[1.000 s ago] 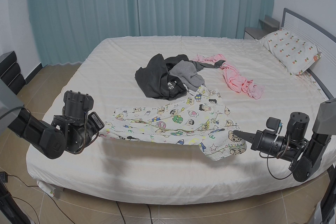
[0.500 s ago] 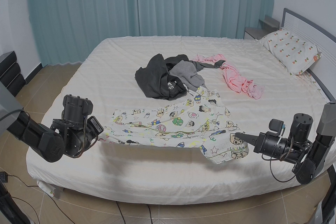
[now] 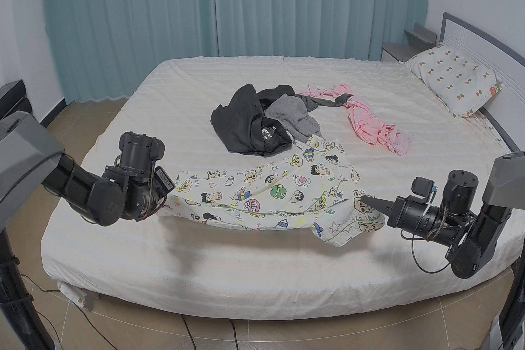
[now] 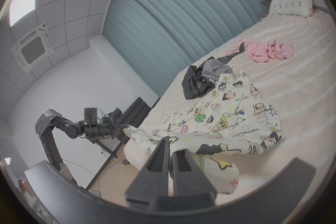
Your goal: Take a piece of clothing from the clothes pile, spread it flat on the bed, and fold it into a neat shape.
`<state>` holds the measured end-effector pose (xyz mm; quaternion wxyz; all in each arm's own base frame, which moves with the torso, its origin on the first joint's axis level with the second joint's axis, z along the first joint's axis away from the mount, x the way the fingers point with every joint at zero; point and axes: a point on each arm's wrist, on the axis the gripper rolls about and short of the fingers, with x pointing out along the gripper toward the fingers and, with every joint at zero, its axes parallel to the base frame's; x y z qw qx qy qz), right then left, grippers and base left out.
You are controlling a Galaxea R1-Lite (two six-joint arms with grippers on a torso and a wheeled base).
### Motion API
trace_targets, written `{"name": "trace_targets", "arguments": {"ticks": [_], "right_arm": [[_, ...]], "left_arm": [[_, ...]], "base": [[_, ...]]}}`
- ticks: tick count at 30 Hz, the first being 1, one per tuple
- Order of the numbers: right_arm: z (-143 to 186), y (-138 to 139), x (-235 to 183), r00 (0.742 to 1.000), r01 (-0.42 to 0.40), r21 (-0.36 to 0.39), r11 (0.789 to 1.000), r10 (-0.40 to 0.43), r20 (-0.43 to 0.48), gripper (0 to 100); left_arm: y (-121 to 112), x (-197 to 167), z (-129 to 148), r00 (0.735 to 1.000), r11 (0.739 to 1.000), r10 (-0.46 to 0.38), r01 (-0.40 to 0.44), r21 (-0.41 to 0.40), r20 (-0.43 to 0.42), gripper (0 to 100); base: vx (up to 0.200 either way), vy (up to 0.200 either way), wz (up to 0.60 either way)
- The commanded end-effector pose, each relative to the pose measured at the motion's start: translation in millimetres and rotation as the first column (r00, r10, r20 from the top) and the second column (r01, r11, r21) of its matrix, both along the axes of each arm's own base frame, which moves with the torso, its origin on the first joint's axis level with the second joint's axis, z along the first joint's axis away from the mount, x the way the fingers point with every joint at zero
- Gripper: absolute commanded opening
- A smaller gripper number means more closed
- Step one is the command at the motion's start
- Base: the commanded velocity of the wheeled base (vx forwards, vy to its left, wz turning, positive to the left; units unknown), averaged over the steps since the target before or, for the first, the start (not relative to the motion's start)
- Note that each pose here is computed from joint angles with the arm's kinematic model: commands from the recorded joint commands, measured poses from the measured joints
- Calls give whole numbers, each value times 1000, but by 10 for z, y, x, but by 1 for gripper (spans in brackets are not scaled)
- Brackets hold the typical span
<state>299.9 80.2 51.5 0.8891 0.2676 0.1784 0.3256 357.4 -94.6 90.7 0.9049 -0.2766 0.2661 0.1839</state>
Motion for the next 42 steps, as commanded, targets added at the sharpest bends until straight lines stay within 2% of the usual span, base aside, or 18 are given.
{"name": "trace_targets", "arguments": {"ticks": [1,10,19,26,32,33,40,41,42], "right_arm": [[-224,51,238,1000,19,-6,1000,-19,-8,0],[-270,49,490,999,47,-4,999,-47,6,0],[-251,28,811,993,119,3,993,-119,0,0],[-384,44,887,989,145,17,989,-145,-37,0],[-476,43,918,987,151,11,988,-151,-51,0],[-490,37,919,987,153,10,988,-152,-55,0],[-640,43,919,985,152,-2,988,-151,-88,0],[-677,26,930,983,155,-5,988,-154,-96,100],[-680,21,934,983,158,-5,987,-157,-96,100]], "left_arm": [[-29,333,-243,998,1000,15,-14,17,-60,0],[-50,716,-366,996,999,36,-34,21,-81,0],[-110,1165,-585,993,999,49,-46,24,-106,0],[-171,1375,-804,995,999,40,-39,12,-93,0],[-208,1454,-819,997,999,33,-33,0,-67,0],[-208,1454,-819,997,999,33,-33,0,-67,100],[-235,1462,-855,997,1000,27,-27,-1,-66,100],[-219,1465,-870,997,1000,30,-30,0,-69,100],[-211,1467,-870,997,999,32,-32,-1,-69,100]], "base": [[0,0,0],[0,0,0],[0,0,0],[0,0,0],[0,0,0],[0,0,0],[0,0,0],[0,0,0],[0,0,0]]}}
